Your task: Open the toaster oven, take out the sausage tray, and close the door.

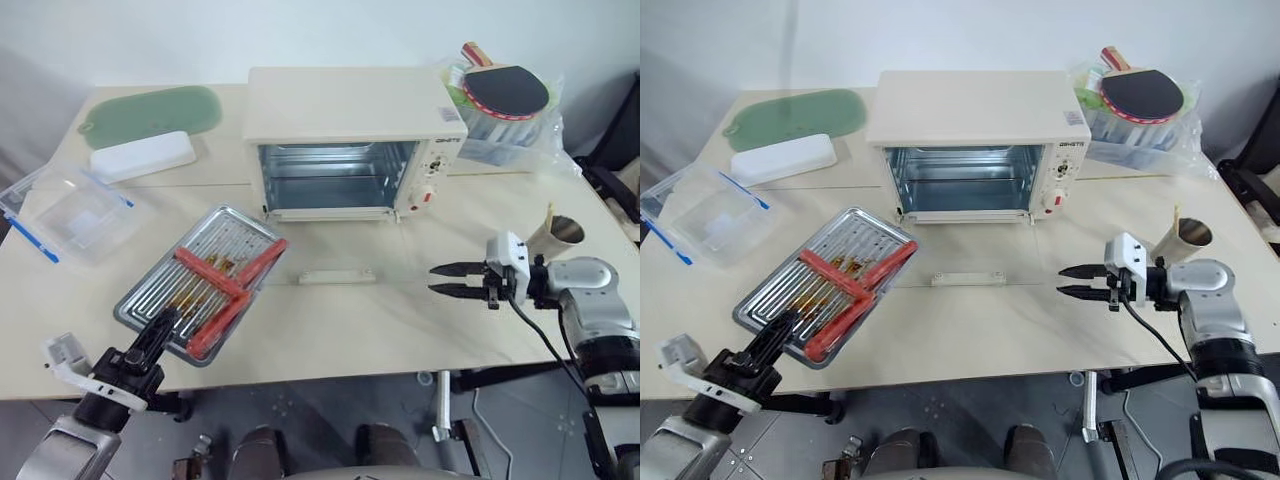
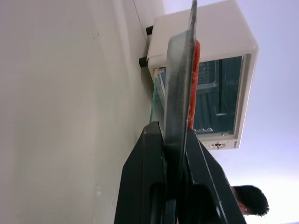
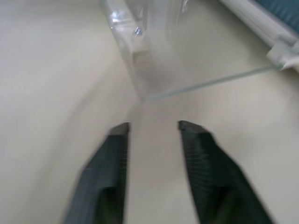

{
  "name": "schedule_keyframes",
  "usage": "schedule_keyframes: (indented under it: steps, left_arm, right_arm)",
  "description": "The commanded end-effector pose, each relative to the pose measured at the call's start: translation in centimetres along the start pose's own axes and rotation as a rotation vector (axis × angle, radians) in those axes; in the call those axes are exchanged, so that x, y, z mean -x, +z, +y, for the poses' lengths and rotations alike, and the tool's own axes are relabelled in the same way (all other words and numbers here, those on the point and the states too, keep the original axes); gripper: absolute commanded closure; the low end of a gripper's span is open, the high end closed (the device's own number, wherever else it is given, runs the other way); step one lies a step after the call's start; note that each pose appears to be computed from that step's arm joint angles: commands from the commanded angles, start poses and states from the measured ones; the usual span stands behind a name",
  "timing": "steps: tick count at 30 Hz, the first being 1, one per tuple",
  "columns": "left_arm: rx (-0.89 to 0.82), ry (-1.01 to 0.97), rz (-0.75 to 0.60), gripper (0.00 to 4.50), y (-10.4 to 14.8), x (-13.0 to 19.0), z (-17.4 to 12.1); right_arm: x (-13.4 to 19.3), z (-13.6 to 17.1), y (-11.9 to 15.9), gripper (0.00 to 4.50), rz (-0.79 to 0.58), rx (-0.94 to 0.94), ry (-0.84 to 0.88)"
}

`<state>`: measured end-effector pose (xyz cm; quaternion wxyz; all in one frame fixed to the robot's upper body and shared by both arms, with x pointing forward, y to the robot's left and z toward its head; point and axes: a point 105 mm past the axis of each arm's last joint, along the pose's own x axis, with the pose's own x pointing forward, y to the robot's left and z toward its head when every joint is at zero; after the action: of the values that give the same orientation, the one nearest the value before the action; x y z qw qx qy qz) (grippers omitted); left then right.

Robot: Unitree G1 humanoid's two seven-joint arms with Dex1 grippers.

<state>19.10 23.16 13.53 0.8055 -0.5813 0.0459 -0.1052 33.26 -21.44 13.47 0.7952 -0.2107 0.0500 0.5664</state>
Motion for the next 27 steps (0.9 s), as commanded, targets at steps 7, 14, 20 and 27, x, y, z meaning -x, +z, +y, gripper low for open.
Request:
schedule_keyframes:
  steps: [7, 14, 20, 27]
  left_arm:
    - [0.000, -0.022, -0.137, 4.50, 1.4, 1.4, -1.2]
    - [0.003, 0.001, -0.195, 4.50, 2.4, 2.1, -0.7]
    - [0.010, 0.020, -0.221, 4.50, 3.1, 2.5, -0.1]
    - [0.026, 0.020, -0.213, 4.50, 2.9, 2.4, 0.2]
  right_arm:
    - [-1.6, 0.1, -0.1, 4.46, -0.034, 0.003, 0.056]
    - [-2.9, 0.1, 0.2, 4.46, -0.068, 0.001, 0.074]
    - [-3.4, -1.2, 2.2, 4.46, -0.149, 0.026, 0.030]
    - [-2.9, -2.4, 5.6, 4.46, -0.209, 0.089, 0.007]
